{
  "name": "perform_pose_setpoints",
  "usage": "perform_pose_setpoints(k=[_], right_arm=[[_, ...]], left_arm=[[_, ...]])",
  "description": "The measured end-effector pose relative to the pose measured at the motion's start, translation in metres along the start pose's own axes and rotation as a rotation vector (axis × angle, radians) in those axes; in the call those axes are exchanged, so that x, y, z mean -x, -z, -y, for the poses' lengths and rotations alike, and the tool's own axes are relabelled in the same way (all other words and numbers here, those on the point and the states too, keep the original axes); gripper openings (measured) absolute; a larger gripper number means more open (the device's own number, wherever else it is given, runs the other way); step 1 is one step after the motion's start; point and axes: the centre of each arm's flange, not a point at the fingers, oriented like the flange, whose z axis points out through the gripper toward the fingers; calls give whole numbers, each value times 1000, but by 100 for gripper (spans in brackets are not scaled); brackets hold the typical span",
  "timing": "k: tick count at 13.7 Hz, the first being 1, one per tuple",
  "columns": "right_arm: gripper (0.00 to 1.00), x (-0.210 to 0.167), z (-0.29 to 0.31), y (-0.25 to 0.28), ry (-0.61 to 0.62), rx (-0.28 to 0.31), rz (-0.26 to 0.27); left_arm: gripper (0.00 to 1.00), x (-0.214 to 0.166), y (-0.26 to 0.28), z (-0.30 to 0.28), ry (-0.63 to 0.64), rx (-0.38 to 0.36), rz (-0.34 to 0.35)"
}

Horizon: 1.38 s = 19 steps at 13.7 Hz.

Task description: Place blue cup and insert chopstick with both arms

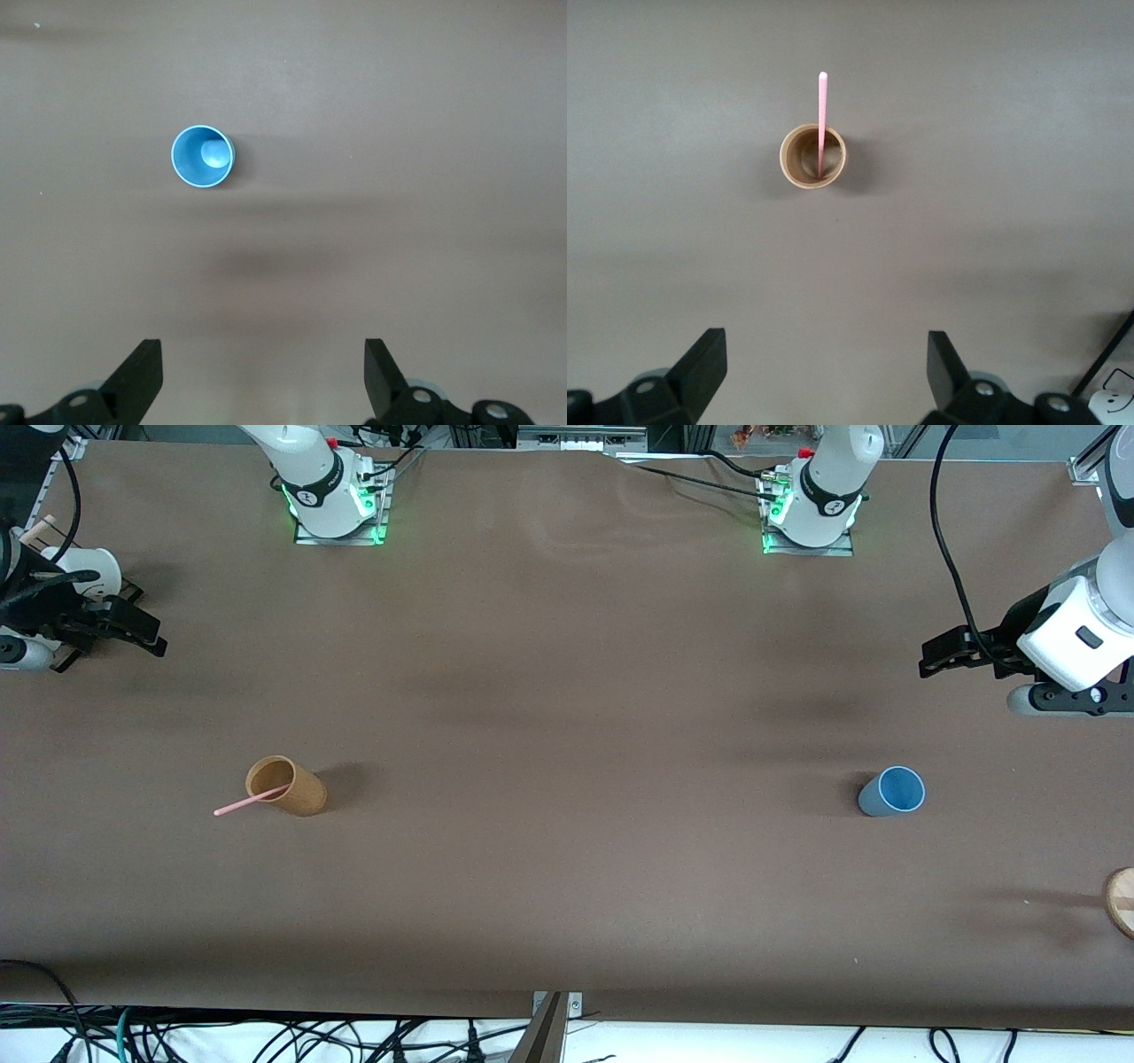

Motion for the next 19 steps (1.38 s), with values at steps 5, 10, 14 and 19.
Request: perform_pose_setpoints(k=[5, 10, 14, 19], right_arm=[[100, 0, 0, 0, -3, 1, 1], [100, -1, 0, -2, -3, 1, 4], [100, -1, 0, -3, -3, 2, 5], [100, -1, 0, -3, -3, 3, 5]], left_arm=[[100, 0, 0, 3, 6, 1, 0], [100, 0, 0, 4, 7, 1, 0], [100, 0, 0, 3, 6, 1, 0], [100, -1, -1, 3, 5, 1, 3]])
